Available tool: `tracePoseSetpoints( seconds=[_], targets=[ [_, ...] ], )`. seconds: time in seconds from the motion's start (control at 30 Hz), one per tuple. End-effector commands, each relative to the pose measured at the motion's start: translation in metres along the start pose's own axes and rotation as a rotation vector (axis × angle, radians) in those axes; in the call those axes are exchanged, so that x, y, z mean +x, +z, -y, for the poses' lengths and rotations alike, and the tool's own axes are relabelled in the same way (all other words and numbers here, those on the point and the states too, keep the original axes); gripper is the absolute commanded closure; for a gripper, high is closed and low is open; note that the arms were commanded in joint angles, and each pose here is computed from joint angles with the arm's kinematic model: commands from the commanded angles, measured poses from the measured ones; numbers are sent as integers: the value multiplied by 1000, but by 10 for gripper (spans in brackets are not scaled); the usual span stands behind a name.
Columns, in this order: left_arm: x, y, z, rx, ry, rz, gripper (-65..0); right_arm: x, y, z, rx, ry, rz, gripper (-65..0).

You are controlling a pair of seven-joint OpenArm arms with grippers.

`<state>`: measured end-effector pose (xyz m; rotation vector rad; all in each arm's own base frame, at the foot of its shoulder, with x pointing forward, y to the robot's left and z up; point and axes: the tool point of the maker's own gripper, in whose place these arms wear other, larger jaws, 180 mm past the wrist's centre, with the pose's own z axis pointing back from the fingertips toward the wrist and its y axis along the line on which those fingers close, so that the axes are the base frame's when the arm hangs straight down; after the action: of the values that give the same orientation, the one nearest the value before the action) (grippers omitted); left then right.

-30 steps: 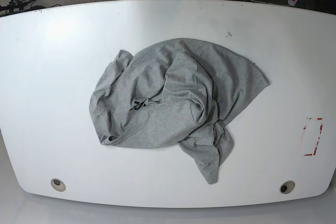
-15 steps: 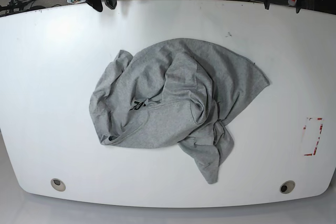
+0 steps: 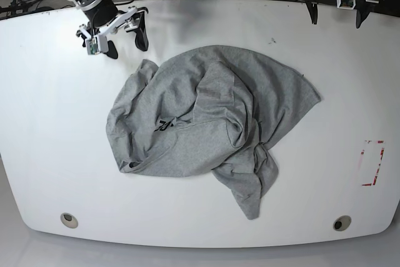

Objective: Fold the T-shirt properly
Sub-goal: 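Lower both grippers to the crumpled grey shirt and pinch its edges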

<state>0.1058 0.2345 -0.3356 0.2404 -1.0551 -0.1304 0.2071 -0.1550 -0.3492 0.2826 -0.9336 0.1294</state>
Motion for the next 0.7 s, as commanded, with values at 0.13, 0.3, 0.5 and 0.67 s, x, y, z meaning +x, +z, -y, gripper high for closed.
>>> tracePoseSetpoints(
  seconds=[0.13,0.3,0.5,0.67],
  targets=[
    [6,3,-4,8,-12,27,-650,62,-24,30,-56,74,32,-480],
    [5,5,-3,12,-2,20,-650,105,-42,56,-95,118,12,-480],
    [3,6,-2,27,17,16,-650,125,-71,89,-106,72,-22,-480],
    [4,6,-1,27,17,20,-650,132,-96,103,-88,-2,-43,-480]
  ],
)
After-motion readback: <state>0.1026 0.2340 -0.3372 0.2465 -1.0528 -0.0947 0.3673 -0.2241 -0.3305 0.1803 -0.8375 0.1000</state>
